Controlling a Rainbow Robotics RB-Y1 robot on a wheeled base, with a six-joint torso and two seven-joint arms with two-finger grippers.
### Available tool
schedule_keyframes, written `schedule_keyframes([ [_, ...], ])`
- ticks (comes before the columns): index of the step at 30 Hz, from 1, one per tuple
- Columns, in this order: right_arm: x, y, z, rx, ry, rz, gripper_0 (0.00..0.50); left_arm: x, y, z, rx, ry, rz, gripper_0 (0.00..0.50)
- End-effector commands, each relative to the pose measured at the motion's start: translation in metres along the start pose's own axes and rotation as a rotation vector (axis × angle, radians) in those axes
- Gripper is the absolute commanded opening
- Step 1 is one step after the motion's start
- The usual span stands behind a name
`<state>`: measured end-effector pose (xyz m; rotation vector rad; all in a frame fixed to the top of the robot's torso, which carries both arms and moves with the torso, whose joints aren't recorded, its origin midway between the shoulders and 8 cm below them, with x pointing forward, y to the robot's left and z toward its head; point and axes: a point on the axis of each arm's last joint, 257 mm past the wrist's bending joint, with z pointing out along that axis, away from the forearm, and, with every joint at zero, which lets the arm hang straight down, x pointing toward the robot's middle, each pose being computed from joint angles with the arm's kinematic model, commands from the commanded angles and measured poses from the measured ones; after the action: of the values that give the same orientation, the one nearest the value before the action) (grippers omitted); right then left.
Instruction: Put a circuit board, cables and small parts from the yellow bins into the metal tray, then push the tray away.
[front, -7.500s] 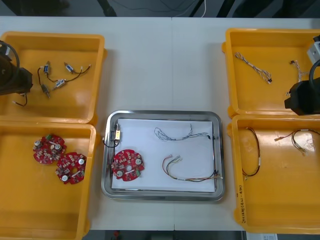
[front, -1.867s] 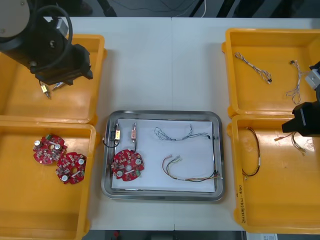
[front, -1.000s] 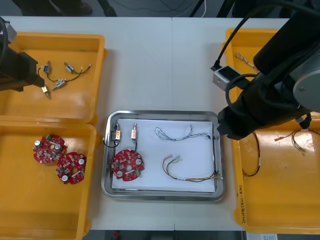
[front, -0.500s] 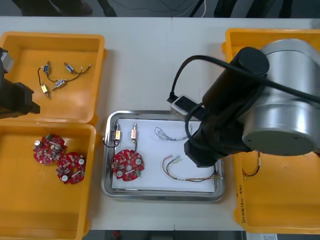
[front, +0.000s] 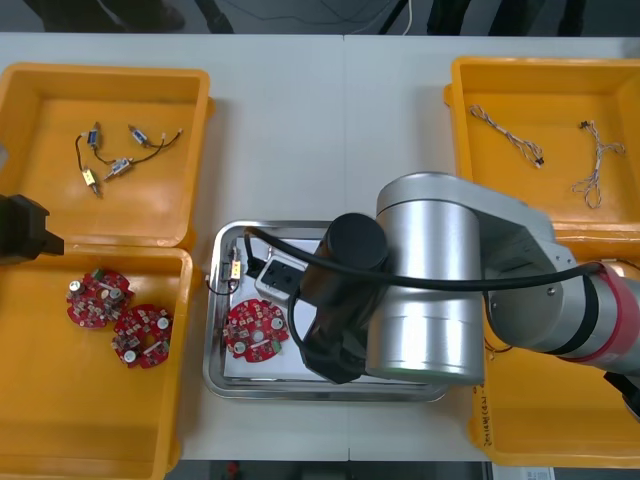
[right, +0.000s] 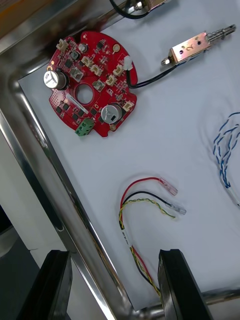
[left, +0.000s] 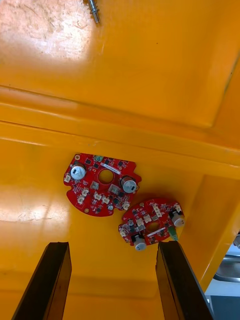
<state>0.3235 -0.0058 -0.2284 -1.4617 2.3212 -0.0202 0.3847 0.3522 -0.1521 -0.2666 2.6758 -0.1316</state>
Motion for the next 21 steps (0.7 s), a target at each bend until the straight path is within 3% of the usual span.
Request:
schedule_keyframes([
  [1, -0.019, 0.017, 0.007, 0.001, -0.028, -0.131, 0.500, 0.003, 0.017, -0.013, -0.049, -0.019, 0.112, 0.500],
  [8, -0.021, 0.017, 0.016, 0.004, -0.009, -0.336, 0.500, 0.011, 0.023, -0.012, -0.065, -0.005, 0.133, 0.500],
  [17, -0.008, 0.025, 0.031, 0.036, 0.025, -0.528, 0.500, 0.016, 0.022, -0.014, -0.058, 0.014, 0.180, 0.500],
  [21, 0.007, 0.034, 0.039, 0.004, 0.054, -0.536, 0.500, 0.018, 0.024, -0.015, -0.061, 0.025, 0.193, 0.500],
])
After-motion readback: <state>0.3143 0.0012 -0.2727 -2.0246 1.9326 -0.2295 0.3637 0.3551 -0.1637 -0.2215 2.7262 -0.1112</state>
